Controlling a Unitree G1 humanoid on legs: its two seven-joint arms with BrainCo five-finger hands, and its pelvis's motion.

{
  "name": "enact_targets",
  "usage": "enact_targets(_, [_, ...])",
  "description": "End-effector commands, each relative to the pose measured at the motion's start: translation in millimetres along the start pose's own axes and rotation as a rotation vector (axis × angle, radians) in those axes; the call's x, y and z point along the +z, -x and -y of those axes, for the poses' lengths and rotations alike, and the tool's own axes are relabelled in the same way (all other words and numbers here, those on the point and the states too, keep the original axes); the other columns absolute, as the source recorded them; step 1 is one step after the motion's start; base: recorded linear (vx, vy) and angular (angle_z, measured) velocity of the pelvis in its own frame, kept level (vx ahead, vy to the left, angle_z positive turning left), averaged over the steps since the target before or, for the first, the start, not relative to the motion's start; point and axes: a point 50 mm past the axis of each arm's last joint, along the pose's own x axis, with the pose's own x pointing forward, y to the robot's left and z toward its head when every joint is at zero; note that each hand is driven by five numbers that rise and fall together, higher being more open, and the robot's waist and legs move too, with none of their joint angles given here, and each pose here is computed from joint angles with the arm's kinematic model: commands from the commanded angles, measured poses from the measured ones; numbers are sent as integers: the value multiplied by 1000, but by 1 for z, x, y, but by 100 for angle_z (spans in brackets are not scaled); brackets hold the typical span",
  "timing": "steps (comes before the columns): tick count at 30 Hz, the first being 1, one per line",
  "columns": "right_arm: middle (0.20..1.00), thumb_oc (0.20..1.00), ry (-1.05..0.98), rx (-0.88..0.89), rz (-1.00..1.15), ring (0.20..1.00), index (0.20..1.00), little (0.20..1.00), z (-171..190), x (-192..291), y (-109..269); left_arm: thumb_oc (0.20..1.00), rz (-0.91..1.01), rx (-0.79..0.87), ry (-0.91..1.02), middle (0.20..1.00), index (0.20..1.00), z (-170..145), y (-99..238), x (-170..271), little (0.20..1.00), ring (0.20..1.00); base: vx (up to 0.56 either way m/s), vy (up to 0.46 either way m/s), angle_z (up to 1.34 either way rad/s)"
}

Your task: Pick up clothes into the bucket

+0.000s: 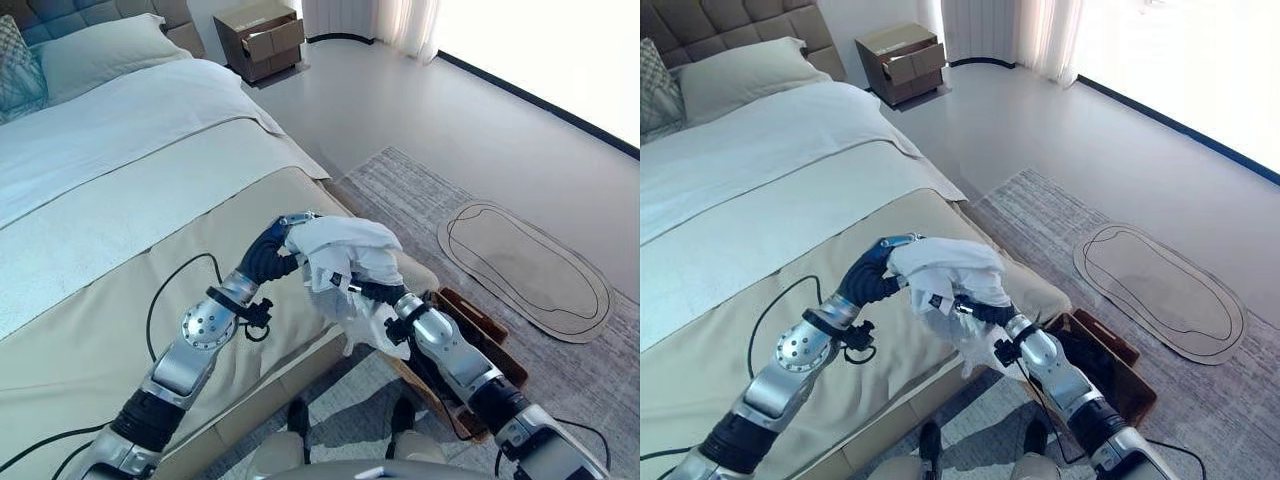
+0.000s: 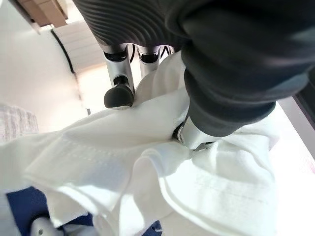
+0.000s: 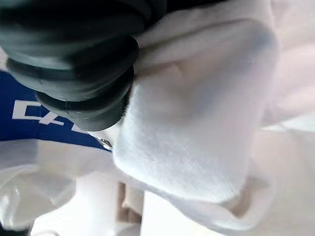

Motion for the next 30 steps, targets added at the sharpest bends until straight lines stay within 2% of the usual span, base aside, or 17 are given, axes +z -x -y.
enact_targets(1, [200,200,-23,-48,106,200,200,200,7,20,-5,200,148,44,42,200,200,-7,-7,23,200,200,0,0,0])
enact_targets(8, [200,200,-50,-182,74,200,200,200,27,8,11,200,107,130,46,200,200,-13,0,12,200,200,0,0,0])
enact_targets(9, [200,200,-58,-196,72,200,200,200,28,6,12,476,98,138,51,476,476,-13,1,9,476,476,0,0,0])
enact_targets(10, [200,200,-66,-221,68,200,200,200,31,4,15,1000,82,152,59,1000,1000,-13,2,6,1000,1000,0,0,0])
enact_targets(17, [200,200,-123,-390,57,200,200,200,53,-5,39,1000,-118,196,90,1000,1000,-6,26,-35,1000,1000,2,-5,-3])
enact_targets(23, [200,200,-172,-557,79,200,200,200,74,-8,59,1000,-323,159,17,1000,1000,8,52,-72,1000,1000,-2,-5,-6])
enact_targets(27, [200,200,-203,-722,75,200,200,200,93,-15,76,1000,-419,145,10,1000,1000,17,68,-88,1000,1000,0,0,0])
enact_targets(30, [200,200,-158,-773,59,200,200,200,100,-16,84,1000,-438,163,25,1000,1000,17,73,-91,1000,1000,0,0,0])
